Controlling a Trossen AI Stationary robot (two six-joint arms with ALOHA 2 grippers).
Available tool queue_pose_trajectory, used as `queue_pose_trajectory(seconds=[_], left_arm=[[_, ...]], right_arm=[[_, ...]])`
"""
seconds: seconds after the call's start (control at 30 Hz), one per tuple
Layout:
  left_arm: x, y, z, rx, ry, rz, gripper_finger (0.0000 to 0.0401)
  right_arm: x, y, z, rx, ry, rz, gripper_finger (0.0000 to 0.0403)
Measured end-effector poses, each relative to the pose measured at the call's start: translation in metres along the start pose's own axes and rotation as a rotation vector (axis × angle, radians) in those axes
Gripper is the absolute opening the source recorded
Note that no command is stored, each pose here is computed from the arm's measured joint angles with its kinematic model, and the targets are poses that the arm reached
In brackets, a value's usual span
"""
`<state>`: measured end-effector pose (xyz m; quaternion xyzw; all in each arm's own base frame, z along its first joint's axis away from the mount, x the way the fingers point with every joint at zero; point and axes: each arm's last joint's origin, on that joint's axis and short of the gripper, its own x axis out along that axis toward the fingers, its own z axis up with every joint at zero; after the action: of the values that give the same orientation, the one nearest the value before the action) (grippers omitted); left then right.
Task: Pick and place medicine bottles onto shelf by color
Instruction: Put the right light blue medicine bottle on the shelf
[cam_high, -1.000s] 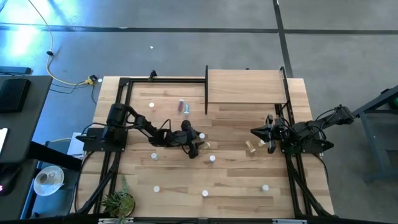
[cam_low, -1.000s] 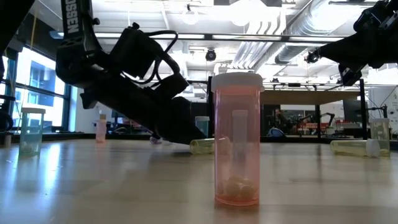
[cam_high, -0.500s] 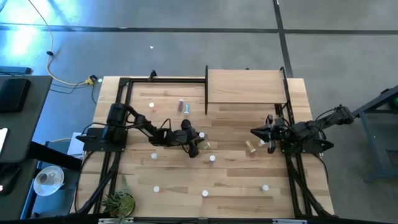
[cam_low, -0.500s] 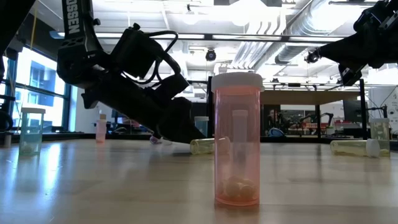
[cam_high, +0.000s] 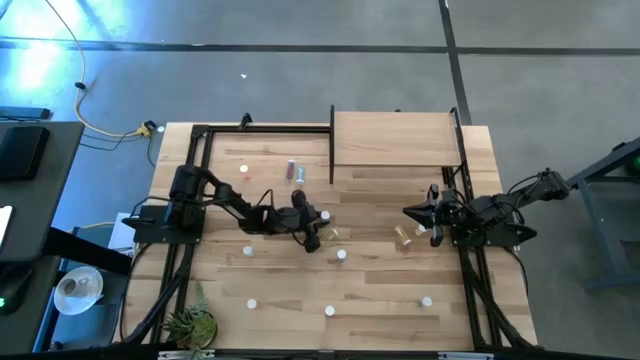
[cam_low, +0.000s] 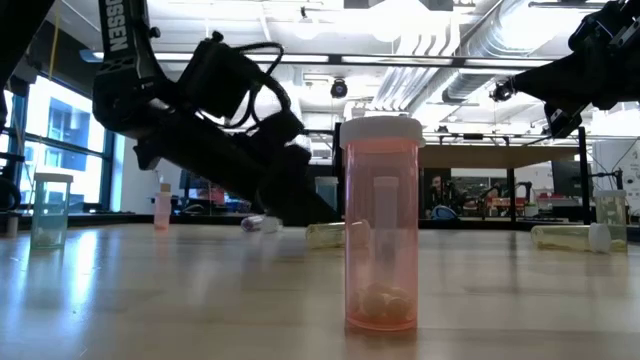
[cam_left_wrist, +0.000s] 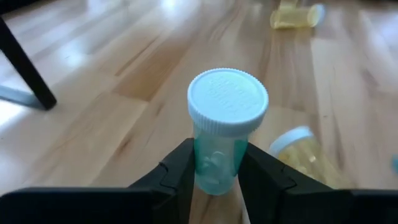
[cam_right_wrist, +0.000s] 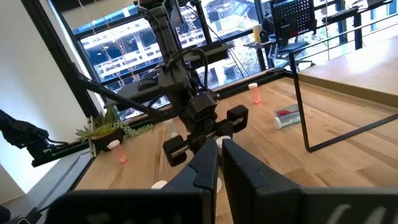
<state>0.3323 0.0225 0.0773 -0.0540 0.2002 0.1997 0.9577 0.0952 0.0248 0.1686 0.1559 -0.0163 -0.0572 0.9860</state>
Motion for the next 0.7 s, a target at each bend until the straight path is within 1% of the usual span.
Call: queue_pose_trajectory(seconds=[0.17, 0.43, 0.6, 0.7], left_arm=[[-0.007, 0.001, 0.021, -0.020, -0.058, -0.056, 0.0098], [-0.025, 0.009, 0.061, 0.034, -0.145, -0.105, 0.0099], [-0.031, 0.025, 0.084, 0.040, -0.128, -0.094, 0.0099], [-0.031, 0.034, 0.100, 0.071, -0.101, -0.097, 0.0099]], right_arm=[[0.000, 0.000, 0.000, 0.000, 0.000, 0.000, 0.0013], [0.000, 0.000, 0.000, 0.000, 0.000, 0.000, 0.0013], [0.000, 0.000, 0.000, 0.000, 0.000, -0.001, 0.0013], [0.000, 0.000, 0.000, 0.000, 0.001, 0.000, 0.0013]])
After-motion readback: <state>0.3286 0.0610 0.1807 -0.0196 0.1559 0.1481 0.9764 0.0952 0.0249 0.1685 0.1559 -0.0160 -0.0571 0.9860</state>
